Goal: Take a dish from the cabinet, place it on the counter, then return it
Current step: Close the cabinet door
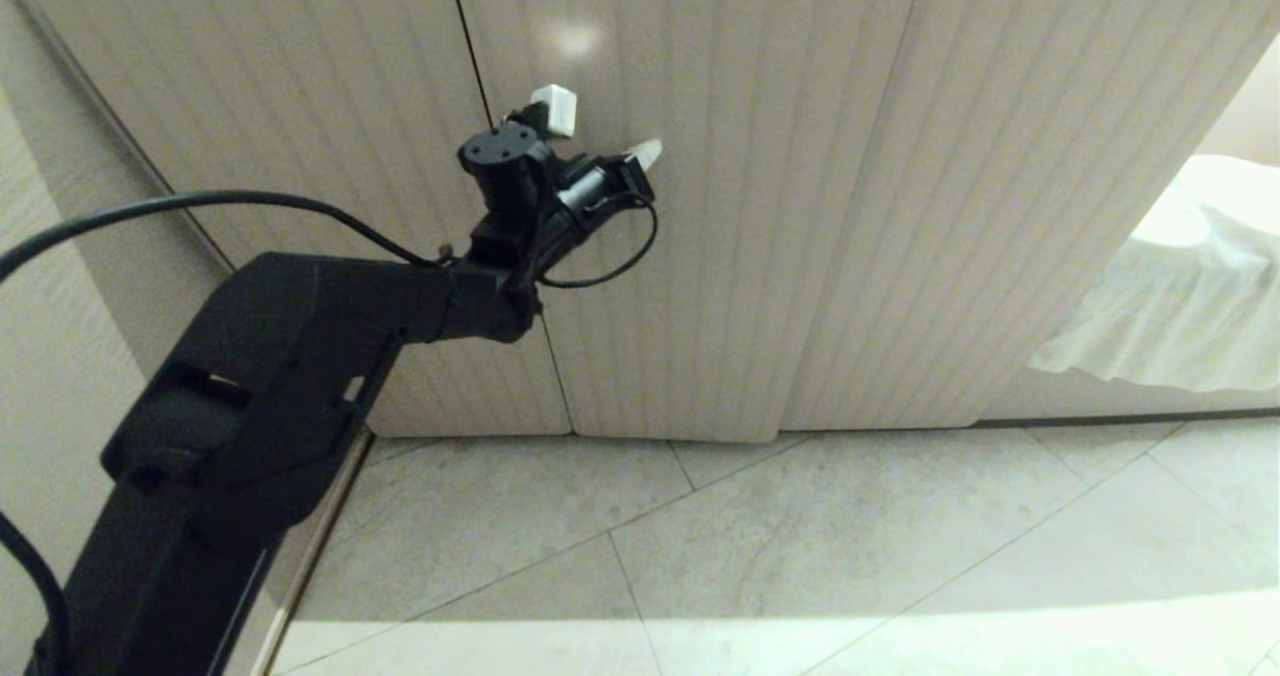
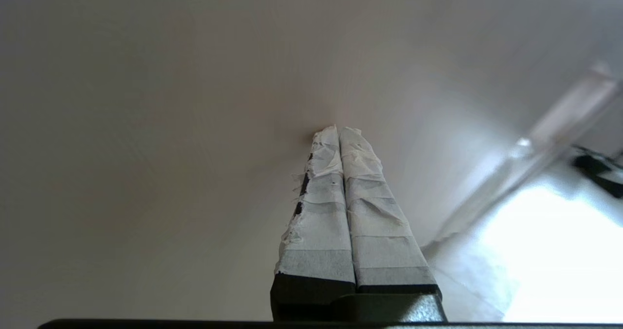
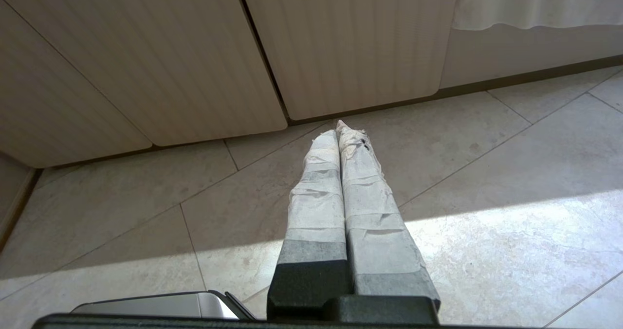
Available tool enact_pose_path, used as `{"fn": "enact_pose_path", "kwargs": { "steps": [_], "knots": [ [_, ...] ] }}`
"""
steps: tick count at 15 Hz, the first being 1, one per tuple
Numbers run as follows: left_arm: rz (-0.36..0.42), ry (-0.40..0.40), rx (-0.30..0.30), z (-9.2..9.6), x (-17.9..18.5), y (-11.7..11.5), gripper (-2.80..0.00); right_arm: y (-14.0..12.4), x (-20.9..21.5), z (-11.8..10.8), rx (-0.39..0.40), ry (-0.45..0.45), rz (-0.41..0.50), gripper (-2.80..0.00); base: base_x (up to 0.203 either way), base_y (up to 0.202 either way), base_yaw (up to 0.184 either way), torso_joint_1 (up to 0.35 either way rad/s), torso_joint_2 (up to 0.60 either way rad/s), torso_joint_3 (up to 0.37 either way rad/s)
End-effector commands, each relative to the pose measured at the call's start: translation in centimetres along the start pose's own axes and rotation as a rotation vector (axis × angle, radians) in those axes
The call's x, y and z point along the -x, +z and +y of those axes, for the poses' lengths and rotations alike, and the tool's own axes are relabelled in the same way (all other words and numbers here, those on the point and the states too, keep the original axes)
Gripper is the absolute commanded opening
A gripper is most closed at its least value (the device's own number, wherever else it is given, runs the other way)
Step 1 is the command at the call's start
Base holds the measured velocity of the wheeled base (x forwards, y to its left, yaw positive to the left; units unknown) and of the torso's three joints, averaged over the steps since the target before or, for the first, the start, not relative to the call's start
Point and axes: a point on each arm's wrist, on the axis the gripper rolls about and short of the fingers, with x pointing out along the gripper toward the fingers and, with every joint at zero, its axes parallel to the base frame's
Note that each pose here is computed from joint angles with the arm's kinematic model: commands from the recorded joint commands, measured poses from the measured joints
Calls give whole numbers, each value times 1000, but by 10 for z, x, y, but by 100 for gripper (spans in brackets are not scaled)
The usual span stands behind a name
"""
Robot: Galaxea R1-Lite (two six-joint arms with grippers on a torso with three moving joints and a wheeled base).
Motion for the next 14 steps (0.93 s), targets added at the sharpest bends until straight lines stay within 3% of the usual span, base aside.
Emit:
{"fn": "enact_pose_path", "kwargs": {
  "steps": [1,5,14],
  "knots": [
    [-31,1,-18,-17,18,54,-280,0,0,0,-1,0,1,-280,0,0,0,0,0,0],
    [44,84,-57,-24,73,91,-280,0,0,0,-1,0,1,-280,0,0,0,0,0,0],
    [117,335,-268,-45,222,165,-280,0,0,0,-1,0,1,-280,0,0,0,0,0,0]
  ]
}}
